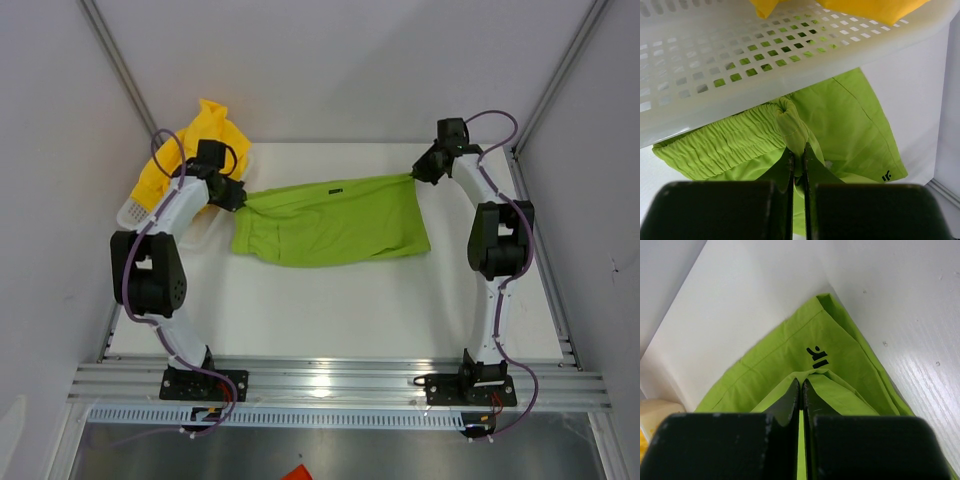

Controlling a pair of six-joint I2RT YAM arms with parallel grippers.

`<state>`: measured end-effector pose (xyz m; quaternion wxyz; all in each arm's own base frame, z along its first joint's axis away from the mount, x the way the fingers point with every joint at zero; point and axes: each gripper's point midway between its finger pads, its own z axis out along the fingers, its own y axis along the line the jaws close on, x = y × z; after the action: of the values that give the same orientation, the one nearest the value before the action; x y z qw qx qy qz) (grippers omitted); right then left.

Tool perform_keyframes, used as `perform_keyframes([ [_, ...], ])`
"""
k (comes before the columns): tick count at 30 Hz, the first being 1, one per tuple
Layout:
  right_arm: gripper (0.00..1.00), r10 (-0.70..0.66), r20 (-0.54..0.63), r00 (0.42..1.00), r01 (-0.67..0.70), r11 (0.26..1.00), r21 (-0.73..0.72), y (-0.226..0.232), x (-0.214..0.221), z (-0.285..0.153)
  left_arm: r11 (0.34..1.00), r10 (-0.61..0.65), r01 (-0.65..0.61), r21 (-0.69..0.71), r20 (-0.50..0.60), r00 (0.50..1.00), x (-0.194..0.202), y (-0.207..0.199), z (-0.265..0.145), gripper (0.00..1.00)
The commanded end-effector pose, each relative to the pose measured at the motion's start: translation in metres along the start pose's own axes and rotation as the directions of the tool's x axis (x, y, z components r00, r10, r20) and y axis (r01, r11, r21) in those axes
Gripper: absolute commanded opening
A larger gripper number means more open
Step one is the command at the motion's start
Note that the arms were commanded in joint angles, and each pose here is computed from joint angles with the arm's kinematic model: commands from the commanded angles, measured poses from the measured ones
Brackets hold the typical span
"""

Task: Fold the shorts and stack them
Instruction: Fold the shorts

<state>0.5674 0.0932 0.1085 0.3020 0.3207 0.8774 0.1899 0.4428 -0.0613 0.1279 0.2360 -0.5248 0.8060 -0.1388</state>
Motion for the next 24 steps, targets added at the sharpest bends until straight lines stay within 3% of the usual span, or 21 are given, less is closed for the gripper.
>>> perform_keyframes([
  [1, 0.0, 0.009, 0.107, 0.994, -0.004, 0.999, -0.045, 0.013, -0.035, -0.011, 0.998, -0.003, 0.0, 0.066, 0.05, 0.999, -0.02, -0.024, -0.007, 0.0],
  [13, 0.01, 0.042, 0.114, 0.993, -0.032, 0.996, -0.088, 0.015, -0.039, 0.018, 0.995, 0.021, -0.029, 0.1, 0.077, 0.997, -0.026, -0.034, 0.001, 0.04],
  [14, 0.12, 0.038, 0.102, 0.994, -0.027, 0.995, -0.101, 0.016, -0.036, 0.02, 0.991, 0.033, -0.043, 0.13, 0.079, 0.996, -0.027, -0.041, 0.002, 0.2],
  [16, 0.33, 0.036, 0.1, 0.994, -0.025, 0.994, -0.105, 0.017, -0.037, 0.023, 0.98, 0.088, -0.101, 0.172, 0.085, 0.993, -0.027, -0.049, 0.002, 0.41],
  [17, 0.55, 0.034, 0.098, 0.995, -0.023, 0.994, -0.11, 0.019, -0.037, 0.023, 0.976, 0.094, -0.108, 0.19, 0.08, 0.992, -0.025, -0.052, 0.002, 0.64],
  [19, 0.62, 0.021, 0.107, 0.994, -0.008, 0.993, -0.118, 0.023, -0.039, 0.019, 0.971, 0.102, -0.119, 0.208, 0.09, 0.991, -0.028, -0.058, -0.005, 0.8],
  [20, 0.68, 0.018, 0.119, 0.993, -0.003, 0.992, -0.123, 0.027, -0.043, 0.014, 0.971, 0.102, -0.12, 0.208, 0.098, 0.99, -0.029, -0.058, -0.007, 0.94],
  [21, 0.7, 0.015, 0.134, 0.991, 0.002, 0.992, -0.128, 0.03, -0.047, 0.008, 0.969, 0.099, -0.124, 0.213, 0.125, 0.987, -0.034, -0.06, -0.016, 0.99],
  [24, 0.72, 0.001, 0.15, 0.989, 0.021, 0.989, -0.146, 0.037, -0.053, -0.004, 0.959, 0.103, -0.144, 0.242, 0.176, 0.979, -0.042, -0.067, -0.036, 0.99],
])
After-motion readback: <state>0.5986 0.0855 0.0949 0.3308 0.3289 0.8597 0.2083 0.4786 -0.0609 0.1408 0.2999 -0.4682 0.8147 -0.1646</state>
